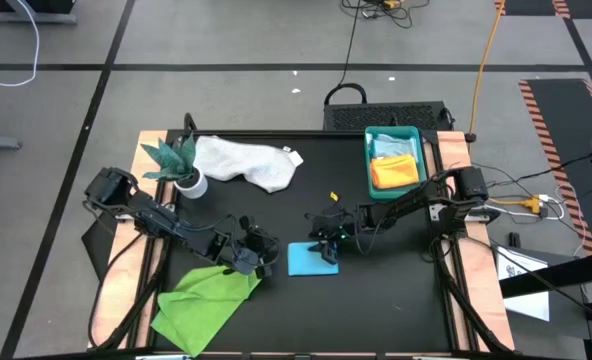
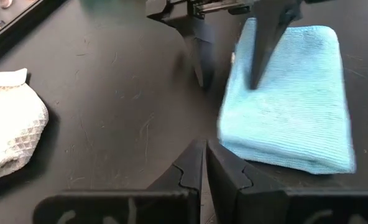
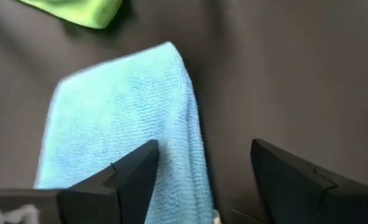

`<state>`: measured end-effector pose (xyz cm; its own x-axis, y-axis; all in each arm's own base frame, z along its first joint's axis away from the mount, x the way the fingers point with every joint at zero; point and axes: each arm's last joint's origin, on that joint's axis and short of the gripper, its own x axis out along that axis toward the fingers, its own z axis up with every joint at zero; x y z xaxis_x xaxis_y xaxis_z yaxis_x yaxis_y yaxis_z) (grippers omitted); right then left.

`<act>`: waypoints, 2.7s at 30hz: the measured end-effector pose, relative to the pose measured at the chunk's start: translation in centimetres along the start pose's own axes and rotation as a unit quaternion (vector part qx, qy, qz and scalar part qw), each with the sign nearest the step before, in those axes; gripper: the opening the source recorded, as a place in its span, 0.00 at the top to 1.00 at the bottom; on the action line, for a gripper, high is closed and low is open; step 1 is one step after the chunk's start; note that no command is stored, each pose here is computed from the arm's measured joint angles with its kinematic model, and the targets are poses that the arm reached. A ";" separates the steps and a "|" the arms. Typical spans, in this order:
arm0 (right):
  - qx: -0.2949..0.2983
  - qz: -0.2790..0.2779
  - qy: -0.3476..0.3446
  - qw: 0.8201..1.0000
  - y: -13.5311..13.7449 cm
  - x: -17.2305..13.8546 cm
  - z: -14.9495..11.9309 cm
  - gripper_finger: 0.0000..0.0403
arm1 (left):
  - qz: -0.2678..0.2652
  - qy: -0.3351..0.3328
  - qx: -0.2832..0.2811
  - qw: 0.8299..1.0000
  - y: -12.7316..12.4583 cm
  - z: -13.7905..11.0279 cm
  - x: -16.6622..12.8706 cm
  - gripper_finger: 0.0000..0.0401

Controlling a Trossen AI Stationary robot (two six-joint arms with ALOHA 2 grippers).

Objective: Fold microfiber towels
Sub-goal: Stack the blue microfiber cloth on top of the light blue microfiber cloth in the green bin

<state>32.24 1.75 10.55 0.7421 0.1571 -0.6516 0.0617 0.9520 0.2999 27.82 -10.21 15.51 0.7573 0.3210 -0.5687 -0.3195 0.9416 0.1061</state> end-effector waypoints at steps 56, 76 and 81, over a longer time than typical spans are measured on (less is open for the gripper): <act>-0.201 -0.359 0.131 0.902 -0.3 -21.8 3.1 0.99 | -0.004 -0.001 0.003 1.000 -0.1 0.0 0.0 0.94; -0.293 -0.428 0.223 0.825 -15.9 -22.5 1.8 0.99 | 0.034 -0.005 0.003 0.999 2.2 1.0 1.5 0.94; -0.257 -0.376 0.268 0.849 -17.7 -20.8 -0.8 0.99 | 0.038 -0.002 0.005 0.999 2.6 1.1 1.8 0.94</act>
<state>15.19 -18.13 18.26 0.2030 -0.5808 -0.7883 -0.0177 0.8028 -0.5960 28.98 -7.09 15.69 0.7334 0.3917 -0.5556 -0.3699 0.9157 0.1572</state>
